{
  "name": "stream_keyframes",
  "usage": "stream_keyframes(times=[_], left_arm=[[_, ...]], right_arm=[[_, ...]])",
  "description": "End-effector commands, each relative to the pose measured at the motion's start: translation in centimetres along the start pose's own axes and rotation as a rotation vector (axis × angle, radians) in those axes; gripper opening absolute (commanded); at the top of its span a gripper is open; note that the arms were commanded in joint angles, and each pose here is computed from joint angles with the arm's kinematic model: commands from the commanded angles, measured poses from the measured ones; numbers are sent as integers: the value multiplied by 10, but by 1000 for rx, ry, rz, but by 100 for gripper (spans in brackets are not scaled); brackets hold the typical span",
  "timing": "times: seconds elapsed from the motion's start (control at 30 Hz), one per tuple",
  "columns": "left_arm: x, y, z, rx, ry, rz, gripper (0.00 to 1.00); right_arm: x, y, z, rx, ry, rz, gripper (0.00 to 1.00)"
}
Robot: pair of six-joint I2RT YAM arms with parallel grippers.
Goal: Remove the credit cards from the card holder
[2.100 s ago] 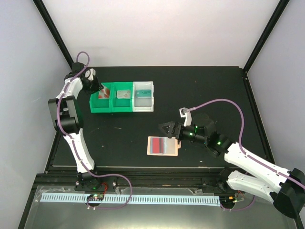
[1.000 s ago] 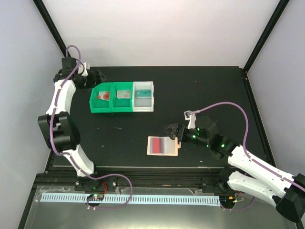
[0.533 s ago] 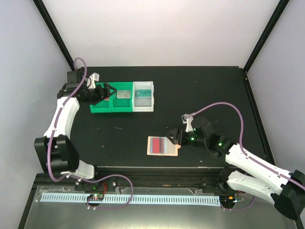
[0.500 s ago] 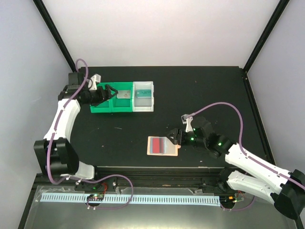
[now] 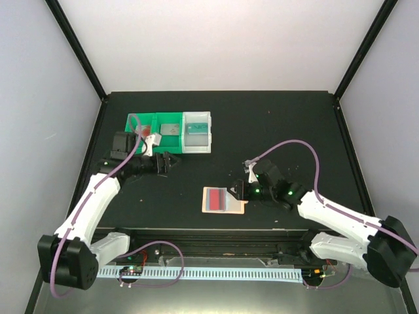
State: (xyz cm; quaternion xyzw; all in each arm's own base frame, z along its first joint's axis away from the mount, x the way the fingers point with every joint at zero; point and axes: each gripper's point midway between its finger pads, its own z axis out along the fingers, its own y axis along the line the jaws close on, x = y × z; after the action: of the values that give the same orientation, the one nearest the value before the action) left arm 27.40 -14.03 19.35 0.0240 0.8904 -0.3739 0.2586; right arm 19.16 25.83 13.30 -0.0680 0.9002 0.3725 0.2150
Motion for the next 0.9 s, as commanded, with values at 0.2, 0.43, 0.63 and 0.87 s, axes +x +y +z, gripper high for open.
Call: stream_keyframes(times=[0.2, 0.43, 0.63, 0.87], left_arm=[[38, -3, 17, 62, -43, -13, 81], [63, 7, 32, 67, 10, -50, 80], [77, 15, 42, 76, 34, -60, 80], [87, 14, 53, 109, 71, -75, 79]], right_arm=[[12, -18, 44, 29, 77, -2, 34], [31, -33, 73, 57, 157, 15, 27], [38, -37, 86, 81, 184, 8, 26], [43, -49, 94, 138, 191, -11, 21]])
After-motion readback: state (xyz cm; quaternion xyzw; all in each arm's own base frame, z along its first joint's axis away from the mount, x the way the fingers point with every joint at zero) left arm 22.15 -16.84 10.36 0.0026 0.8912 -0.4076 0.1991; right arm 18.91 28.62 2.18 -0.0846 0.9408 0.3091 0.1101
